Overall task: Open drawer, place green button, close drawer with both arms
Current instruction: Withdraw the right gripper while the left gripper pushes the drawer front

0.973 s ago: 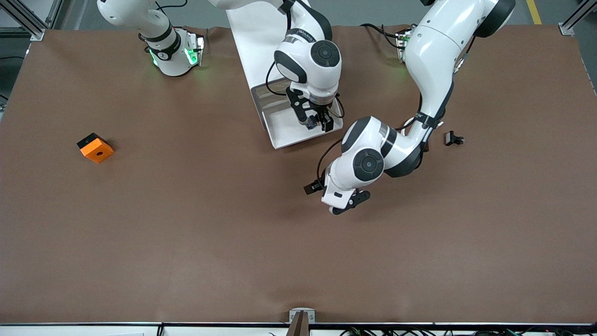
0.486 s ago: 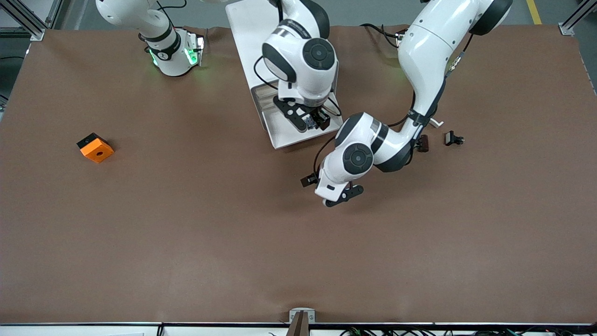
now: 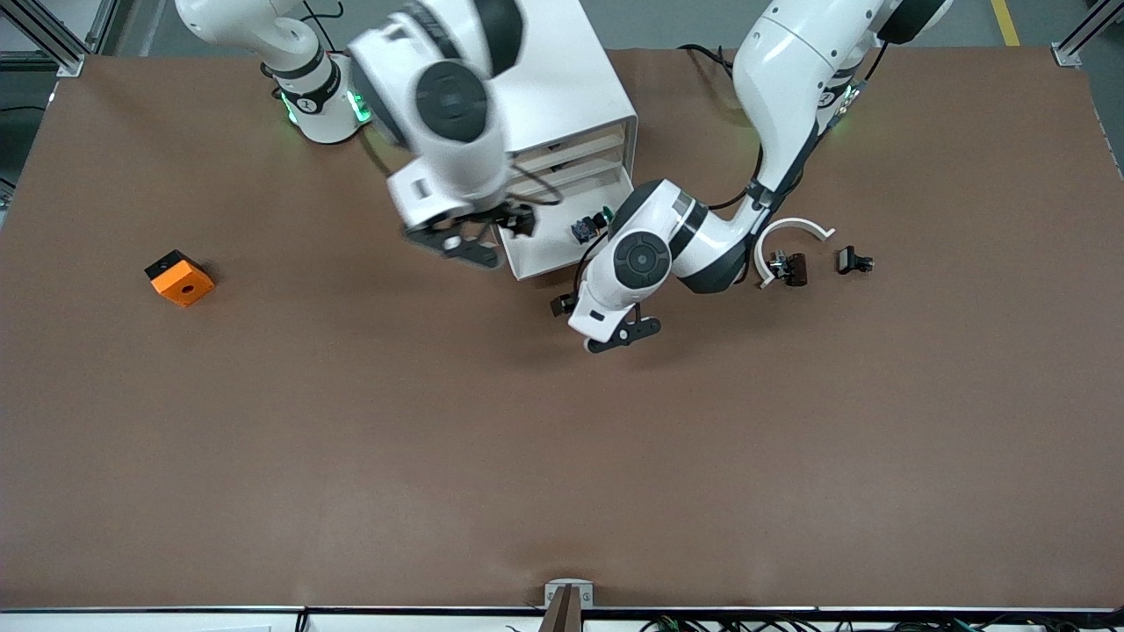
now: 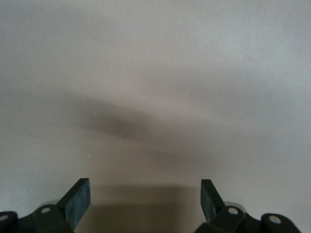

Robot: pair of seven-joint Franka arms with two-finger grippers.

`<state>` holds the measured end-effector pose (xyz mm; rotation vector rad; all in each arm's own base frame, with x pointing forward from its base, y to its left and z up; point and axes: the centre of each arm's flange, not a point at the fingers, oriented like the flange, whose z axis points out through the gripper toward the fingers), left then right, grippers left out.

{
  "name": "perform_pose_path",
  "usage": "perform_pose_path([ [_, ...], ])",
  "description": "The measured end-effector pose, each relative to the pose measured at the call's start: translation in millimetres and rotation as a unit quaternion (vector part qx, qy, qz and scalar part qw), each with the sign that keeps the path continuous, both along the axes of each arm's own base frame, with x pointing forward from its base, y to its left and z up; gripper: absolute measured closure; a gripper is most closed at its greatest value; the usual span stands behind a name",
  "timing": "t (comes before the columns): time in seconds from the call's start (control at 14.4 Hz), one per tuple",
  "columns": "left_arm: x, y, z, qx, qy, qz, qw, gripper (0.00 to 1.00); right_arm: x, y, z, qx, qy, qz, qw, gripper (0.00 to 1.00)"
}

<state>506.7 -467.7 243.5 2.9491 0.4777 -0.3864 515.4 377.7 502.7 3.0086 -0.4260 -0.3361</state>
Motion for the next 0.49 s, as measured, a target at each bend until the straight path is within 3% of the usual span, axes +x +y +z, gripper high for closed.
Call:
perform_pose_path([
  [0.14, -11, -6, -4, 0.003, 0.003, -0.009, 1.000, 0.00, 30, -69, 27, 0.022, 0.002, 0.030, 0.999, 0.00],
  [0.49, -34, -19, -11, 0.010, 0.010, -0.028, 1.000, 0.00, 64, -192, 50, 0.039, 0.011, 0.088, 0.995, 0.00],
])
